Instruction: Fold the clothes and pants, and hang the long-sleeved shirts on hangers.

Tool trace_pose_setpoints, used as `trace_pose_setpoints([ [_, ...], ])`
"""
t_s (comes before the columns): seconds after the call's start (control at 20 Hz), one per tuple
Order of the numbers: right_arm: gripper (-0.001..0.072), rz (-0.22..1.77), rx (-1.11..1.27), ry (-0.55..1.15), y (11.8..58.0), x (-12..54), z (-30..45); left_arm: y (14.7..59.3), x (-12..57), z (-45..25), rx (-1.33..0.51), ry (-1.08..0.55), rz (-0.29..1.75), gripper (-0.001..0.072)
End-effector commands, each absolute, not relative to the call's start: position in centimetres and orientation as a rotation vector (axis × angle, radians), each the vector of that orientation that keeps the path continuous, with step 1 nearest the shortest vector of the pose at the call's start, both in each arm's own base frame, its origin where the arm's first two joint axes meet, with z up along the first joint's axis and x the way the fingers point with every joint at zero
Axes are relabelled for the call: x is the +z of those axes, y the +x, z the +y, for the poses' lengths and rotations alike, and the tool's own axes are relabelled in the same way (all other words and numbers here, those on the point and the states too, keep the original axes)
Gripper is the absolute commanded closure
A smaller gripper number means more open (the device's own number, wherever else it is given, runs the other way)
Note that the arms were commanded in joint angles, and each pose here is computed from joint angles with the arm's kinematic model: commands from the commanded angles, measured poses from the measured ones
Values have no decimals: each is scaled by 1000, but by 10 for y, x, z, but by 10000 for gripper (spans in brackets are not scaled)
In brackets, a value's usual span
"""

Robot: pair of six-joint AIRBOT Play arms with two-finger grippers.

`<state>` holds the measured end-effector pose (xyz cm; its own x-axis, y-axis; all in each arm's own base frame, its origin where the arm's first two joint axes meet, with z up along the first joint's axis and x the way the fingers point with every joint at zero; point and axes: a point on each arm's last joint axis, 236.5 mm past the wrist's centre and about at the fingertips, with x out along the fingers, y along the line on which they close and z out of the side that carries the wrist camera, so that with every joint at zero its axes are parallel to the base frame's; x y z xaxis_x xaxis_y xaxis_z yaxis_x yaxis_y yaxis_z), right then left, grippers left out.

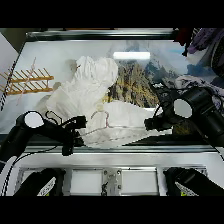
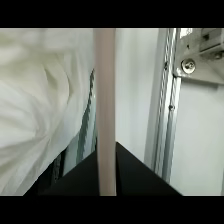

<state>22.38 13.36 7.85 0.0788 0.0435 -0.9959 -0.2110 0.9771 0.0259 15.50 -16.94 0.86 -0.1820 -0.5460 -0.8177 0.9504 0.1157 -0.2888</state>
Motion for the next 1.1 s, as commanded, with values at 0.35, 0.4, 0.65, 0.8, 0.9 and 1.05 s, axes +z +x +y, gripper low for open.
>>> trace_pose_setpoints([
  [0.35, 693, 1484, 196, -133, 223, 78, 135, 150, -16, -207, -1538, 459, 1094, 694],
  [0.4, 693, 1490, 205, -127, 221, 78, 137, 152, -17, -210, -1534, 445, 1091, 694],
  [0.65, 694, 1456, 274, -171, 223, 100, 140, 162, -19, -226, -1519, 350, 1078, 694],
  [0.8, 694, 1384, 297, -145, 232, 128, 146, 170, -20, -233, -1496, 316, 1060, 695],
  [0.9, 694, 1359, 316, -130, 234, 137, 151, 178, -18, -235, -1471, 314, 1028, 694],
  [1.05, 694, 1345, 396, -78, 232, 141, 172, 183, -13, -236, -1451, 329, 995, 694],
])
